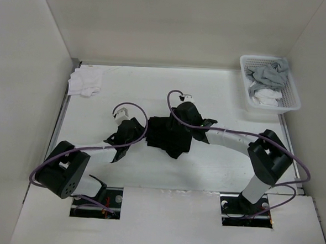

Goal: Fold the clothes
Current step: Fold the tank top

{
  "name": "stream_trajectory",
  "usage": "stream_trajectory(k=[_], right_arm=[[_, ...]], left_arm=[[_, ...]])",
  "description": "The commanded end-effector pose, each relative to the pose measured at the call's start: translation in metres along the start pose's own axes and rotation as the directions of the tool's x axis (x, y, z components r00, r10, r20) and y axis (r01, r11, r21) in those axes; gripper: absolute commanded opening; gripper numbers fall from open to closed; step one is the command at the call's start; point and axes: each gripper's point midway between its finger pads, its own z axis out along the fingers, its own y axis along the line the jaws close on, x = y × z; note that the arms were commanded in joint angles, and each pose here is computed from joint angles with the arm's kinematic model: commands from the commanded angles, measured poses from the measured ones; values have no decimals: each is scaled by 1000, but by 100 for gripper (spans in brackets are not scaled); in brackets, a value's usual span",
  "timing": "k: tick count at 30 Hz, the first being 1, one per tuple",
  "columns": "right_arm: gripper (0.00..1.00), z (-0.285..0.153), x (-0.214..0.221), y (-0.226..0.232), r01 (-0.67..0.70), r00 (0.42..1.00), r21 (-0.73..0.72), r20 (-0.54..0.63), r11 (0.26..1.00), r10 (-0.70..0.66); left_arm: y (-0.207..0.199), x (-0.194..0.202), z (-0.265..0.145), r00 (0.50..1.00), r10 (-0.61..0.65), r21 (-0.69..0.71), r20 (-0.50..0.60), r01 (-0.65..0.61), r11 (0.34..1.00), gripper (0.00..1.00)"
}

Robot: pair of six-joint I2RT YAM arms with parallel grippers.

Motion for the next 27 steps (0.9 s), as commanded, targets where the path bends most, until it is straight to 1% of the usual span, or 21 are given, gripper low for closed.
stream_trajectory(k=[1,7,9,10,13,14,16,19,23,25,27], right_arm=[[47,20,-17,24,-16,1000,-87,20,996,18],[48,43,-15,37,-25,999,-103,-26,994,22],[46,51,-14,41,-44,998,-117,-45,992,39],[41,55,-17,40,-59,997,-119,-50,991,54],[23,64,-34,36,-101,995,-111,-15,989,100],[19,68,-39,32,-122,992,-102,-2,987,122],[14,79,-51,23,-162,986,-86,22,983,165],[9,96,-59,10,-204,978,-64,25,977,206],[9,110,-70,0,-245,968,-54,40,968,248],[16,110,-81,0,-260,963,-65,61,964,264],[22,98,-93,9,-259,959,-108,87,960,268]], left_arm=[[-25,-18,7,998,1,50,57,-4,999,40],[-29,-8,15,1000,14,58,15,-14,998,35],[-28,-4,17,1000,18,58,2,-18,998,33],[-28,-2,17,1000,20,58,-5,-20,998,30],[-28,4,16,999,25,66,-27,-23,998,13],[-28,5,14,999,22,71,-30,-20,997,10],[-29,8,8,999,22,81,-38,-19,997,8],[-32,11,-6,999,8,99,-45,-4,995,7],[-32,12,-22,999,-16,107,-46,21,994,7],[-32,12,-26,998,-27,108,-49,32,994,8],[-30,12,-30,998,-37,102,-55,42,994,13]])
